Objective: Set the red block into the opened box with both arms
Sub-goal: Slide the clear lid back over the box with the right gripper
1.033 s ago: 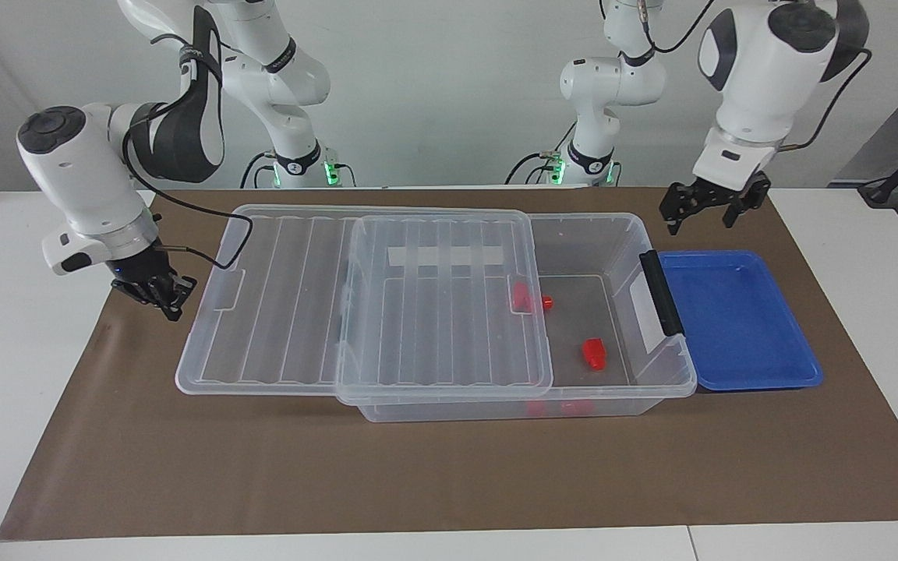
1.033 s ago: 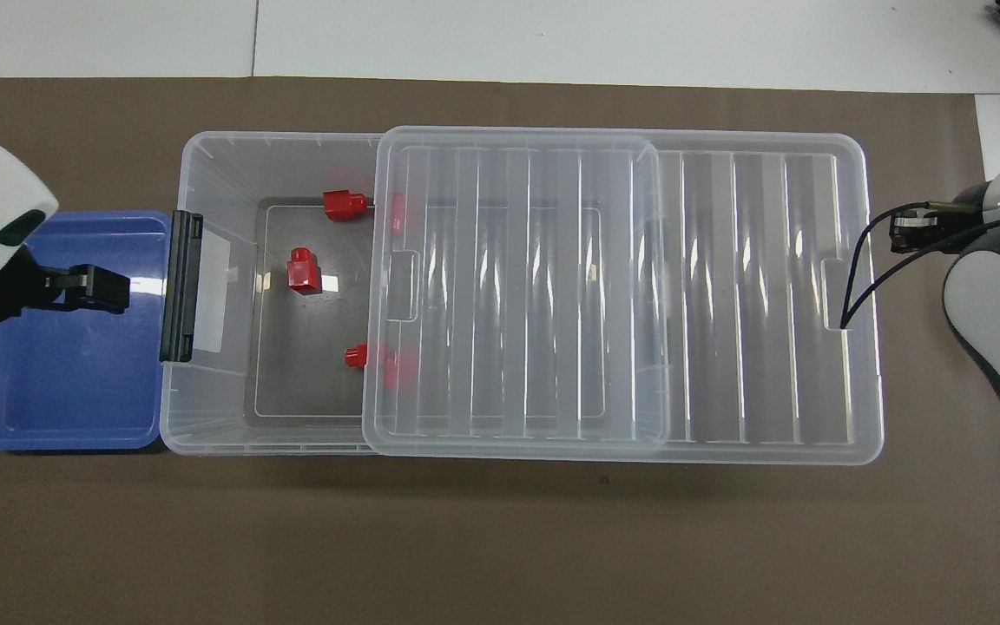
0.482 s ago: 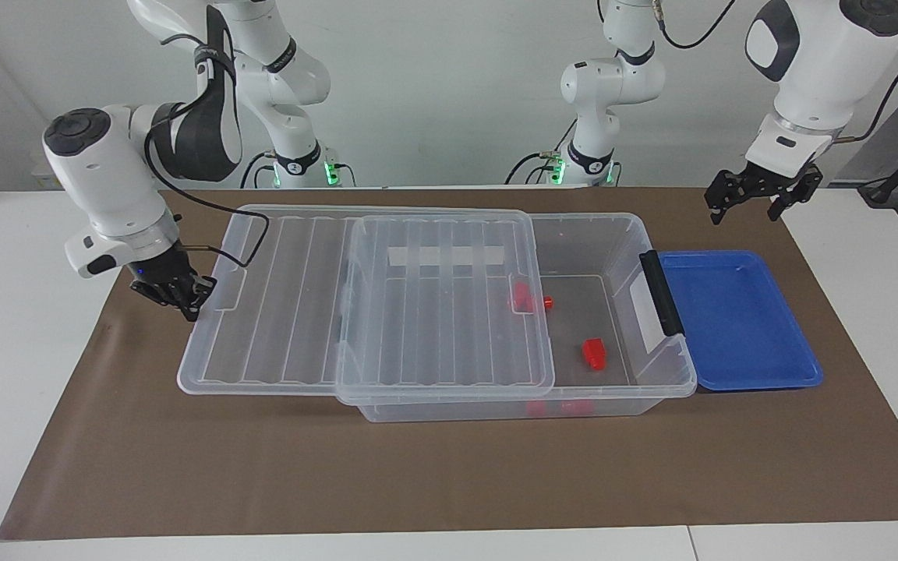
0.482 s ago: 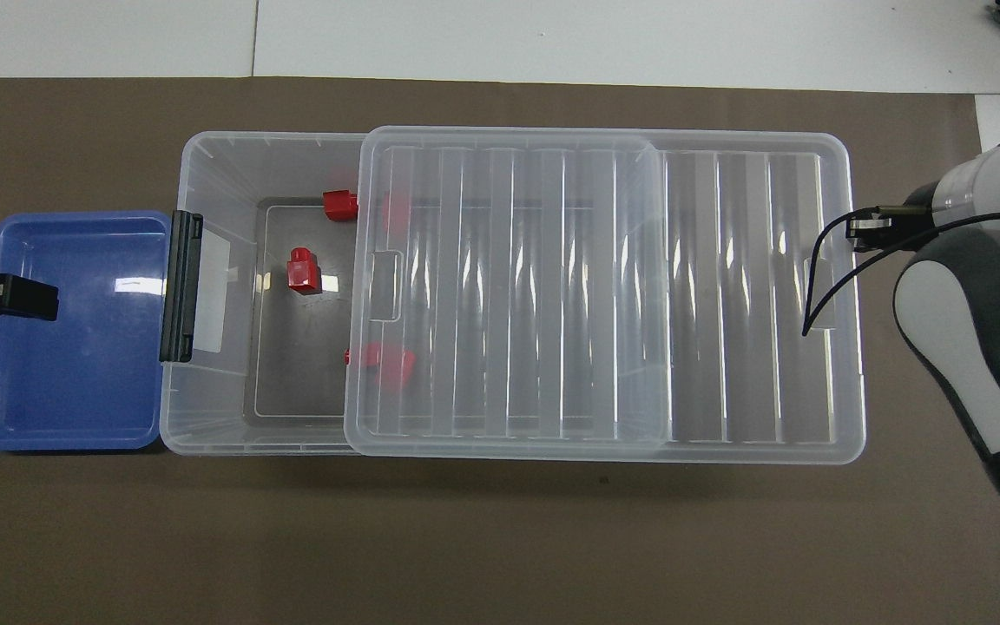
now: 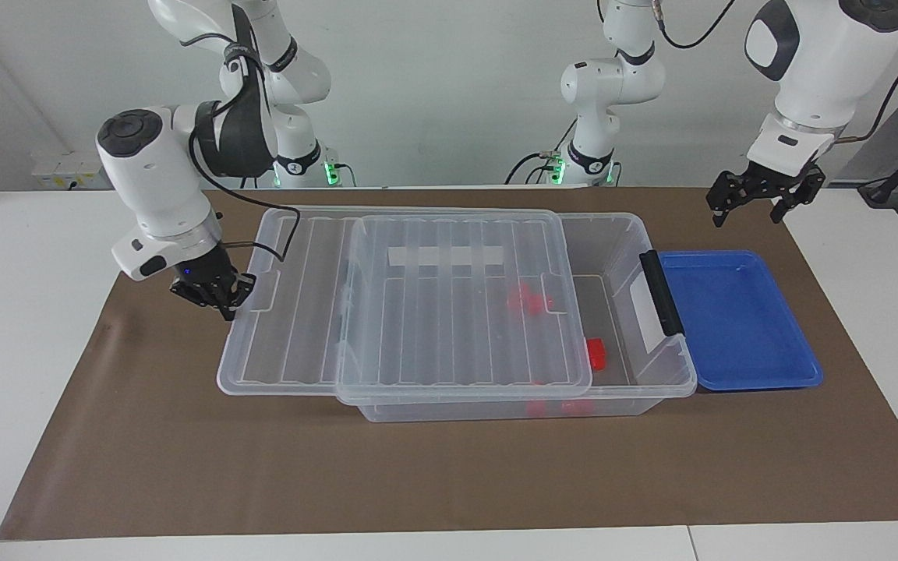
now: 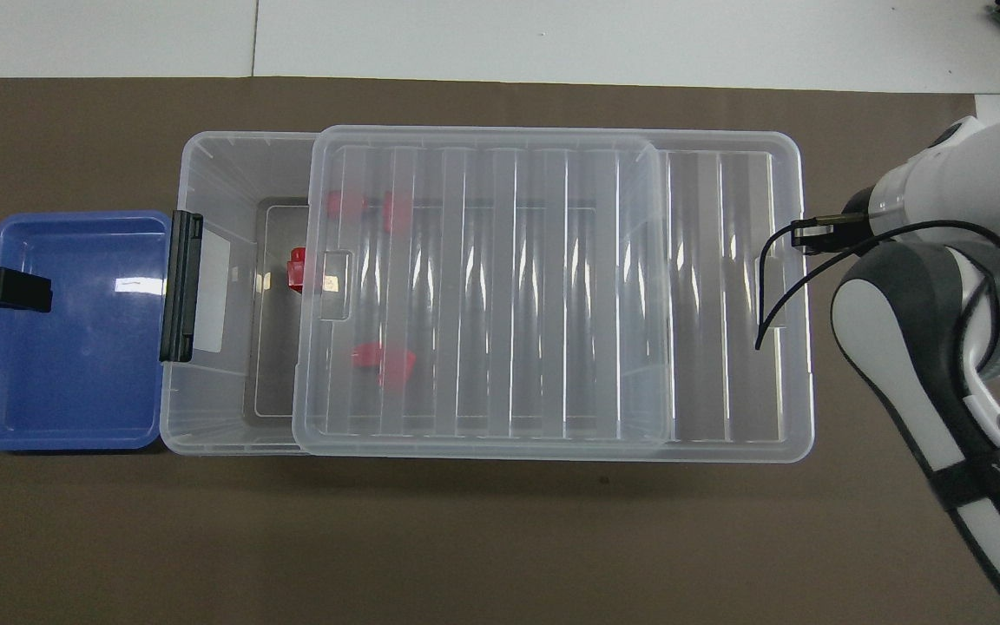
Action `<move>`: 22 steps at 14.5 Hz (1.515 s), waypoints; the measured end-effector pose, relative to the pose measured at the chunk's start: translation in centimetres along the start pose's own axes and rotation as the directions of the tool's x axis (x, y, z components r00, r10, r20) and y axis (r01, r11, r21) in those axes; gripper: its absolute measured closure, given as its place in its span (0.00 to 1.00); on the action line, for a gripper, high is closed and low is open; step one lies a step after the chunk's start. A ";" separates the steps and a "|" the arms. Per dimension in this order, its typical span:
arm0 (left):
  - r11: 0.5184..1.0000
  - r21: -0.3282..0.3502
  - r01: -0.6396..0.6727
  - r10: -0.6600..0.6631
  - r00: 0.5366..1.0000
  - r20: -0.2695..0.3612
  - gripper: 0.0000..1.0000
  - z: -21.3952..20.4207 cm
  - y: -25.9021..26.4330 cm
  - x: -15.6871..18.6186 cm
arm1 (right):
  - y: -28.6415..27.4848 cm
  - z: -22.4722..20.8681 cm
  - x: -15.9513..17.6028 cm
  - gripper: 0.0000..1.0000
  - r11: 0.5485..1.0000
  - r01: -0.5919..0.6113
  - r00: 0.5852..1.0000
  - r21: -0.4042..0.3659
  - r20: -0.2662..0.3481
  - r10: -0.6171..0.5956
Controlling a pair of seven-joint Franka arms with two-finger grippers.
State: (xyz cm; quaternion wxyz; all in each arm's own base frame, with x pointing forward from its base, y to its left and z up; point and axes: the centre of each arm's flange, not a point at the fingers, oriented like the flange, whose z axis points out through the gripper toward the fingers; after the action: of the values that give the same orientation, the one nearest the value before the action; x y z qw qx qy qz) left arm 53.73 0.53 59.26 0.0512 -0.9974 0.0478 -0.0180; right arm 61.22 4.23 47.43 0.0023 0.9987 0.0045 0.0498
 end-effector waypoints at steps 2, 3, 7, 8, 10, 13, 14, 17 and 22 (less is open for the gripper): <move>1.000 0.000 -0.010 0.010 1.000 0.000 0.00 0.0 0.5 0.0 | -2.0 0.0 -0.2 0.99 0.999 0.032 0.999 0.003 0.000 -0.032; 1.000 0.000 -0.018 0.018 1.000 0.000 0.00 0.0 1.0 0.1 | -2.8 0.0 -0.2 0.99 0.999 0.045 0.999 0.005 0.000 -0.045; 0.999 -0.002 -0.036 0.036 0.999 0.009 0.00 0.6 1.9 0.4 | -5.3 0.0 -0.6 0.99 0.997 0.072 0.997 0.032 0.003 -0.072; 0.999 -0.003 -0.035 0.035 0.999 0.017 0.00 1.1 1.8 0.6 | -5.8 0.0 -0.7 0.99 0.996 0.071 0.997 0.047 0.005 -0.072; 0.999 -0.005 -0.032 0.033 0.999 0.024 0.00 2.1 1.6 1.2 | -6.4 0.0 -0.8 0.99 0.996 0.077 0.997 0.054 0.006 -0.078; 0.999 -0.009 -0.044 0.045 0.998 0.051 0.00 3.9 2.2 2.0 | -7.7 -0.1 -1.0 0.99 0.993 0.099 0.995 0.057 0.006 -0.099; 0.999 -0.010 -0.050 0.051 0.997 0.058 0.00 4.3 2.6 2.2 | -8.2 -0.1 -1.1 0.99 0.993 0.106 0.994 0.059 0.006 -0.106; 0.998 -0.011 -0.055 0.055 0.997 0.061 0.00 4.5 2.8 2.4 | -9.2 -0.2 -1.3 0.99 0.991 0.123 0.992 0.061 0.005 -0.123; 0.999 -0.009 -0.053 0.053 0.997 0.047 0.00 3.7 2.7 2.5 | -9.9 -0.3 -1.5 0.99 0.989 0.133 0.991 0.064 0.003 -0.133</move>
State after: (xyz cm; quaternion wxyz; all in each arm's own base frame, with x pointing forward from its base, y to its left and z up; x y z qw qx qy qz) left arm 56.14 -2.01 55.34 0.0489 -0.9961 0.0730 0.0072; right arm 59.62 14.13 47.53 -0.0262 0.9959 0.0728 0.0458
